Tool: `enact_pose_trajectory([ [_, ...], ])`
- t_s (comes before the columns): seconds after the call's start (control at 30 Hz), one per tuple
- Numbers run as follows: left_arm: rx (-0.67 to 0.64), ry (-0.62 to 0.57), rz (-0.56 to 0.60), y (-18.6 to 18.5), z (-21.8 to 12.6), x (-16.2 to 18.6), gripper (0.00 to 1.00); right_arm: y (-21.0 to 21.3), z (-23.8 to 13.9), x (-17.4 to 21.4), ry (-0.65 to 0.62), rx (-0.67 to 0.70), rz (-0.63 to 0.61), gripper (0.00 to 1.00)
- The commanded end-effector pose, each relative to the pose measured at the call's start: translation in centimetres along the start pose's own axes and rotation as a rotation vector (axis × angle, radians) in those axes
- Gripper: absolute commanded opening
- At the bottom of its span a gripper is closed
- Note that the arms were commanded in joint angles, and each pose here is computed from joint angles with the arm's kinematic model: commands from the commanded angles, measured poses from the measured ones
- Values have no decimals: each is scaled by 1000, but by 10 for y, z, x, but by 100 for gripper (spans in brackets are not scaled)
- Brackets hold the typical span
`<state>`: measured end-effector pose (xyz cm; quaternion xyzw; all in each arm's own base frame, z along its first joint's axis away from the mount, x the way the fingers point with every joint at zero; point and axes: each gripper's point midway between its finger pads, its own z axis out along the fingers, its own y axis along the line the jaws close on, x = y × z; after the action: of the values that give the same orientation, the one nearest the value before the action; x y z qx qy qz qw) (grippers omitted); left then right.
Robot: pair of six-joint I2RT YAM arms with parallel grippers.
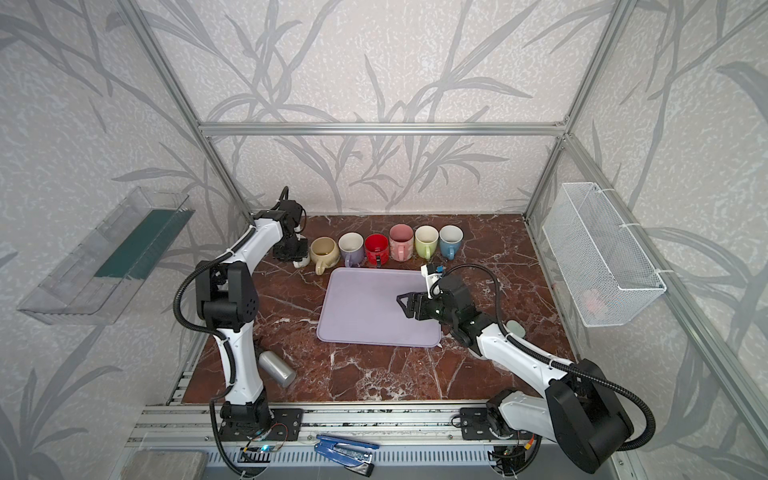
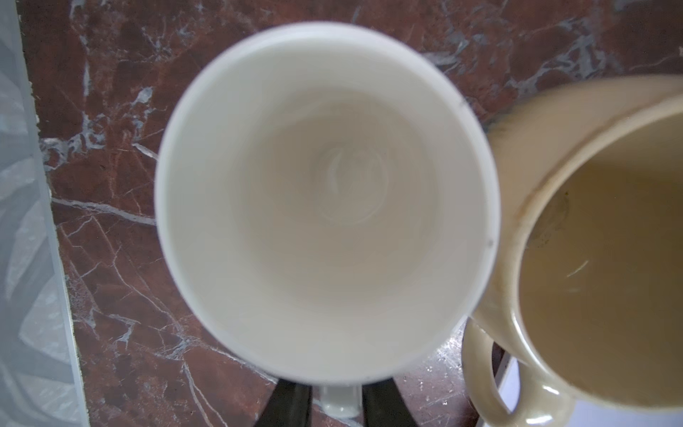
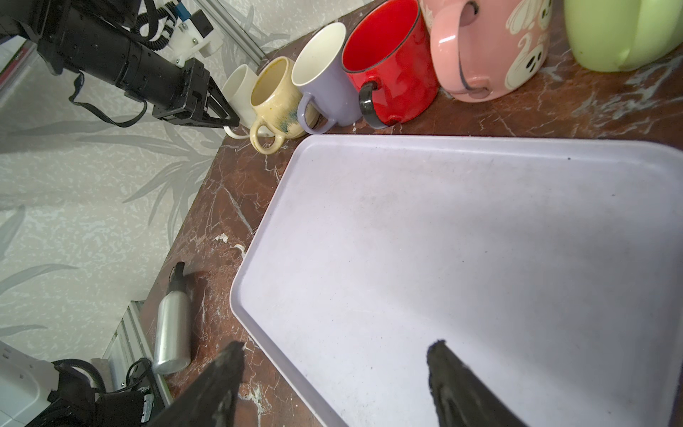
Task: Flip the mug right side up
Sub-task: 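Lower the white mug beside the cream mug with the left gripper, then open the left gripper and draw it back from the white mug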
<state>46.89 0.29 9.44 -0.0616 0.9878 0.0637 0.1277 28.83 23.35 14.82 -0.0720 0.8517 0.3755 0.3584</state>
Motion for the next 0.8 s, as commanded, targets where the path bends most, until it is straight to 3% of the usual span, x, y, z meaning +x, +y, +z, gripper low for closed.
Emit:
enact_pose_trajectory([
  [0.0,-2,0,-10,4,-3,2,27,6,-1,-6,-18,-17,-6,78],
  [0.27,-20,-51,-33,12,-25,-1,33,6,-8,-10,-38,4,-30,78],
  [0.57,-3,-238,-87,24,-91,-7,36,-1,-24,-25,-91,93,-104,83],
  [0.77,22,-352,-132,32,-124,12,51,-11,-49,-49,-175,196,-167,90],
])
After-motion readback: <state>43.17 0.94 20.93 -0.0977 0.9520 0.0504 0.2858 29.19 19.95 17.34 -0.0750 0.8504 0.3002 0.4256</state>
